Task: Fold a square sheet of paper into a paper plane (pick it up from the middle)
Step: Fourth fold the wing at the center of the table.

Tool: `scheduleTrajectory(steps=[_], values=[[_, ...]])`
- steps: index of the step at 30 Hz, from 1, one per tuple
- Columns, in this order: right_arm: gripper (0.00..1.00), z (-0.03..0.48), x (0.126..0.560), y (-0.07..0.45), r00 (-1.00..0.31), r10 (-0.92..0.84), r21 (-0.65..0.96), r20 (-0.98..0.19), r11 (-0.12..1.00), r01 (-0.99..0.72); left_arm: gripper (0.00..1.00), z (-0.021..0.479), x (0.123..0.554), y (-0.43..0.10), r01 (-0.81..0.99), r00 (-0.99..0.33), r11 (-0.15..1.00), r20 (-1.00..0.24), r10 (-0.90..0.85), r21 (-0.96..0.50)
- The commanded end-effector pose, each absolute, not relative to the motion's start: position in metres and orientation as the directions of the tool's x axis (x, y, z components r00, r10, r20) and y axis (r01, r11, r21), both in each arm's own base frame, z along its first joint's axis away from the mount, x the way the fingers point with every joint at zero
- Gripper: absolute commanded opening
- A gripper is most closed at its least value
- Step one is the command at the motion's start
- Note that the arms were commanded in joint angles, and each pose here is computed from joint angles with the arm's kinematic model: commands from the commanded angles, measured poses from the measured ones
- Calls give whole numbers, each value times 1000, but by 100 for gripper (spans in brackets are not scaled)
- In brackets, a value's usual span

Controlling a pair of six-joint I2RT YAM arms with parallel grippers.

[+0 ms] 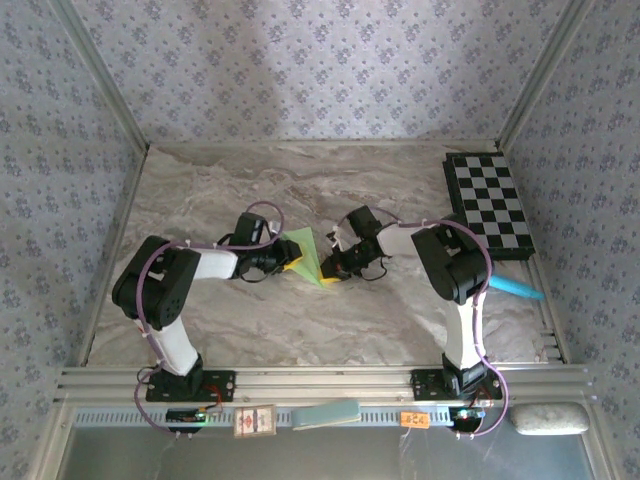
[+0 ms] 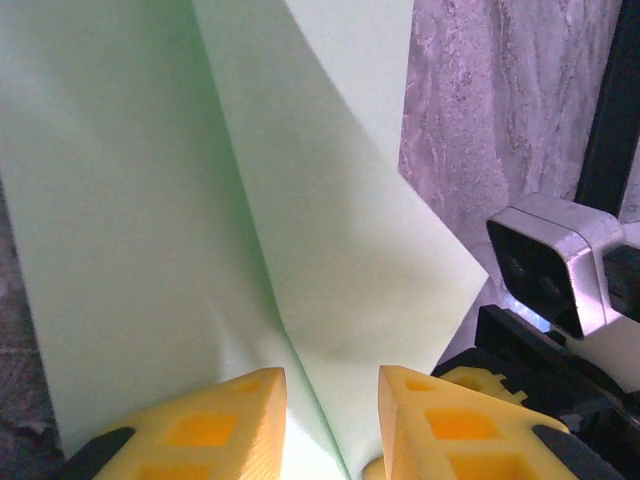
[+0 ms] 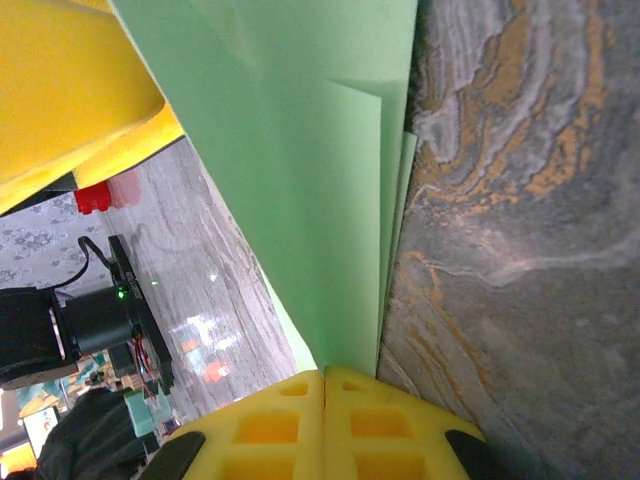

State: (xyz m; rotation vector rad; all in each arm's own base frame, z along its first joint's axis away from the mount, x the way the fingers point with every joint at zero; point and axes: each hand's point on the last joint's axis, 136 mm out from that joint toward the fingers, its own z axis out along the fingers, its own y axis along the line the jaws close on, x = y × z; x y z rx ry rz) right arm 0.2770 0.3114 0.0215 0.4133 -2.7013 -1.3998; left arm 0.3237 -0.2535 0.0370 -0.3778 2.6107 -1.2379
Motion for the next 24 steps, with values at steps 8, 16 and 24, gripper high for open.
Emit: scheduleTrajectory(steps=[8,16,24], values=[[4,-4,275,291,-974,-226,769,18,626,-131,32,21,315,-249,-179,-956,759,-74,-286,-626],[7,0,279,291,-976,-219,770,-1,622,-140,38,-2,304,-245,-238,-962,855,-8,-272,-461],[12,4,284,289,-979,-201,766,-25,626,-148,41,-23,292,-238,-285,-958,890,67,-280,-355]])
